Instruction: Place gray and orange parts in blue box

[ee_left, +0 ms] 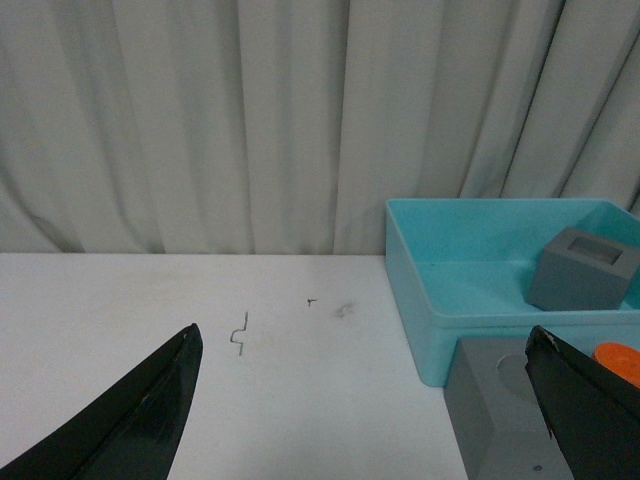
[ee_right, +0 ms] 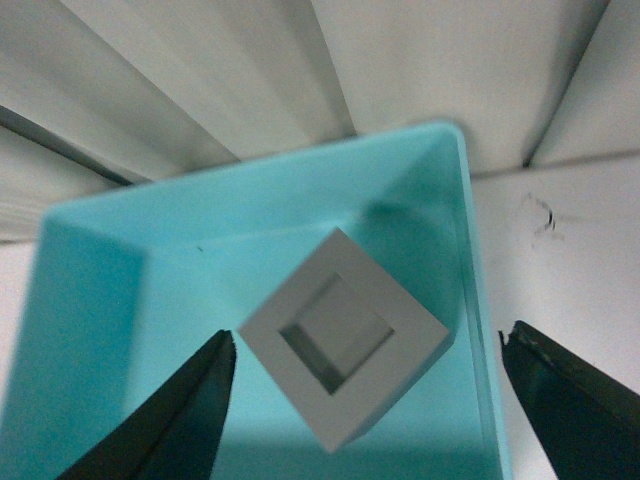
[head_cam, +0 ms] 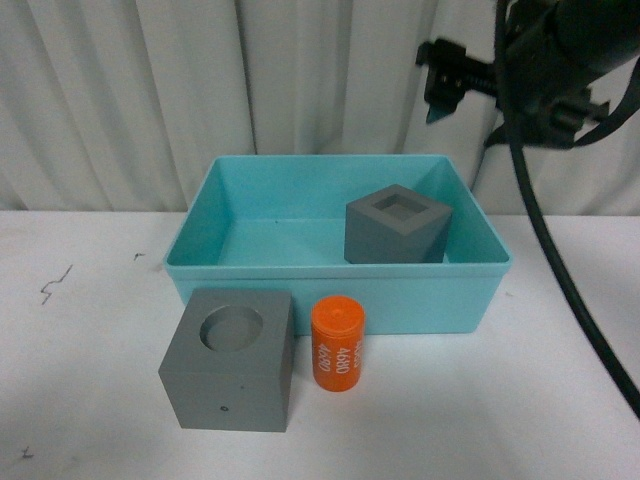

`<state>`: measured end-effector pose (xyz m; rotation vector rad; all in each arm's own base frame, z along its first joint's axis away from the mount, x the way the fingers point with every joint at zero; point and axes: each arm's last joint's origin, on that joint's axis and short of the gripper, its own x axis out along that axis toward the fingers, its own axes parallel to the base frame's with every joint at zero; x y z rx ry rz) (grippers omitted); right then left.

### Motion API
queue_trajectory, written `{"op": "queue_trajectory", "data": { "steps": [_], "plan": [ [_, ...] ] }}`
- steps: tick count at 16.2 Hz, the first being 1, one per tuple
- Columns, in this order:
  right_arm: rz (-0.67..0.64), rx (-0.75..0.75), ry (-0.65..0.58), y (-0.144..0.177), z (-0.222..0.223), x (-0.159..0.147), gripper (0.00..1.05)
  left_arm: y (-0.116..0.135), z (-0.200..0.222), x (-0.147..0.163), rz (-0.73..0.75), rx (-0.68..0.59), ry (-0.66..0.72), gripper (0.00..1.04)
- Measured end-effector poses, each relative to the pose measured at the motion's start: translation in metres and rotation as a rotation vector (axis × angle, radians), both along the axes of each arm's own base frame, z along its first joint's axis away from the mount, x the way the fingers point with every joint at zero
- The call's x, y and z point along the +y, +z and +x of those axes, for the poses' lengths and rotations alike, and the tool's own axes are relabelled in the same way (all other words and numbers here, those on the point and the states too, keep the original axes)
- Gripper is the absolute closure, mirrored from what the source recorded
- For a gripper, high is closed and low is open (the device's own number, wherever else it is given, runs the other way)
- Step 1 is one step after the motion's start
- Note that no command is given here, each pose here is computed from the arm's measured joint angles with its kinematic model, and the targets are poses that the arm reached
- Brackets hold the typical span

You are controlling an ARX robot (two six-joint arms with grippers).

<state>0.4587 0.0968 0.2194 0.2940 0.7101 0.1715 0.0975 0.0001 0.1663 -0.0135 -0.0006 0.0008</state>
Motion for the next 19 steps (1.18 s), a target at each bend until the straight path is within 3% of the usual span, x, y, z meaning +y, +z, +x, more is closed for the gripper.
{"op": "queue_trajectory", "data": {
  "steps": [2, 5, 6, 7, 9, 13, 14, 19],
  "plan": [
    [0.054, -0.168, 0.017, 0.046, -0.034, -0.012, 0.04, 0.000, 0.000, 0.000, 0.000, 0.000, 0.000, 0.07],
    [0.131, -0.401, 0.087, 0.108, -0.116, -0.031, 0.06, 0.000, 0.000, 0.000, 0.000, 0.000, 0.000, 0.07],
    [0.092, -0.541, 0.063, 0.120, -0.144, -0.036, 0.11, 0.000, 0.000, 0.000, 0.000, 0.000, 0.000, 0.07],
    [-0.033, -0.675, -0.058, 0.123, -0.172, -0.046, 0.22, 0.000, 0.000, 0.000, 0.000, 0.000, 0.000, 0.07],
    [-0.220, -0.775, -0.216, 0.099, -0.227, -0.075, 0.48, 0.000, 0.000, 0.000, 0.000, 0.000, 0.000, 0.07],
    [-0.283, -0.684, -0.166, 0.021, -0.262, -0.083, 0.97, 0.000, 0.000, 0.000, 0.000, 0.000, 0.000, 0.07],
    [-0.286, -0.722, -0.175, 0.017, -0.274, -0.088, 1.03, 0.000, 0.000, 0.000, 0.000, 0.000, 0.000, 0.07],
    [-0.288, -0.711, -0.174, -0.018, -0.303, -0.097, 1.03, 0.000, 0.000, 0.000, 0.000, 0.000, 0.000, 0.07]
  ]
}}
